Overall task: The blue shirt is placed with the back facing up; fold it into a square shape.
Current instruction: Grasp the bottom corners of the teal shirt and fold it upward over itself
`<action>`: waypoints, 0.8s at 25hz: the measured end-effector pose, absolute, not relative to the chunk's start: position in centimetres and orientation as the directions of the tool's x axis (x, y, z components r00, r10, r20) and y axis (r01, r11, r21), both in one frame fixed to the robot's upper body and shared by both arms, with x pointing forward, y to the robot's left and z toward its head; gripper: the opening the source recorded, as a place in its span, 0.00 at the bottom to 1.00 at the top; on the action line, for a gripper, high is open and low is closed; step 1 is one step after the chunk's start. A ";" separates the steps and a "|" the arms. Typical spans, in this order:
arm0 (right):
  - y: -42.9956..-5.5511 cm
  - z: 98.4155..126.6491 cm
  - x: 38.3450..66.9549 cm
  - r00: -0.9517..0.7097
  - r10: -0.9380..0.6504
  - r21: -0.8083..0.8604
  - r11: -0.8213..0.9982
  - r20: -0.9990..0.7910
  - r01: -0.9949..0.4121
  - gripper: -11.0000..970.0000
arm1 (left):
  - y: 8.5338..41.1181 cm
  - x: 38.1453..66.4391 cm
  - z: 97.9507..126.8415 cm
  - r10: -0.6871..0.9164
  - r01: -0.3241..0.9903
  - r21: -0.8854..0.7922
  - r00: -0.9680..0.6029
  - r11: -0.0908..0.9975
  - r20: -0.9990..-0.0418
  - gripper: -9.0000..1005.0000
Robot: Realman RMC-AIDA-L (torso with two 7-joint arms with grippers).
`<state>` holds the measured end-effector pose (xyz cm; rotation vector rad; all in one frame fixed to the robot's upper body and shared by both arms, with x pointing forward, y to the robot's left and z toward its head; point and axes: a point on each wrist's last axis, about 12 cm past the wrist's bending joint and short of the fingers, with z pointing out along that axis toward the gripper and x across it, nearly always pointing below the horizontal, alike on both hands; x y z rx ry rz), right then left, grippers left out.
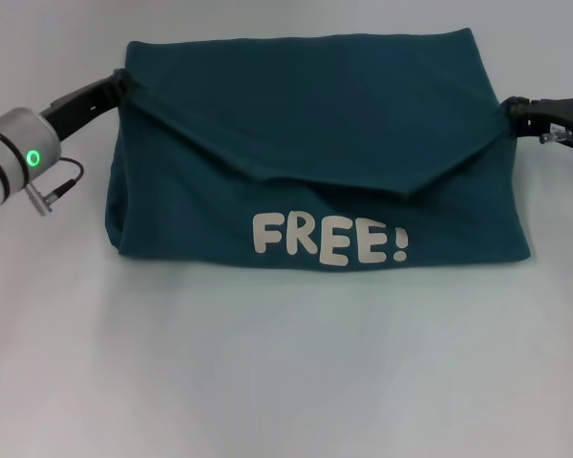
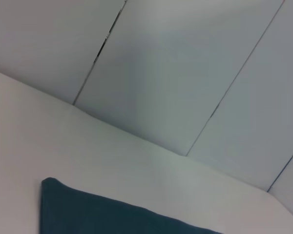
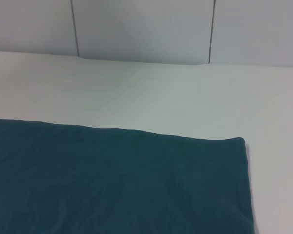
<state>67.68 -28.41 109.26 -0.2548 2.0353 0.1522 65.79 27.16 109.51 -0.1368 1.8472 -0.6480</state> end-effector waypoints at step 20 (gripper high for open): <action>-27.1 107.3 66.7 -0.483 -0.124 -0.008 0.972 -0.867 -0.235 0.06 | 26.0 65.1 107.7 -0.332 0.197 -0.439 -0.415 0.877 -0.848 0.14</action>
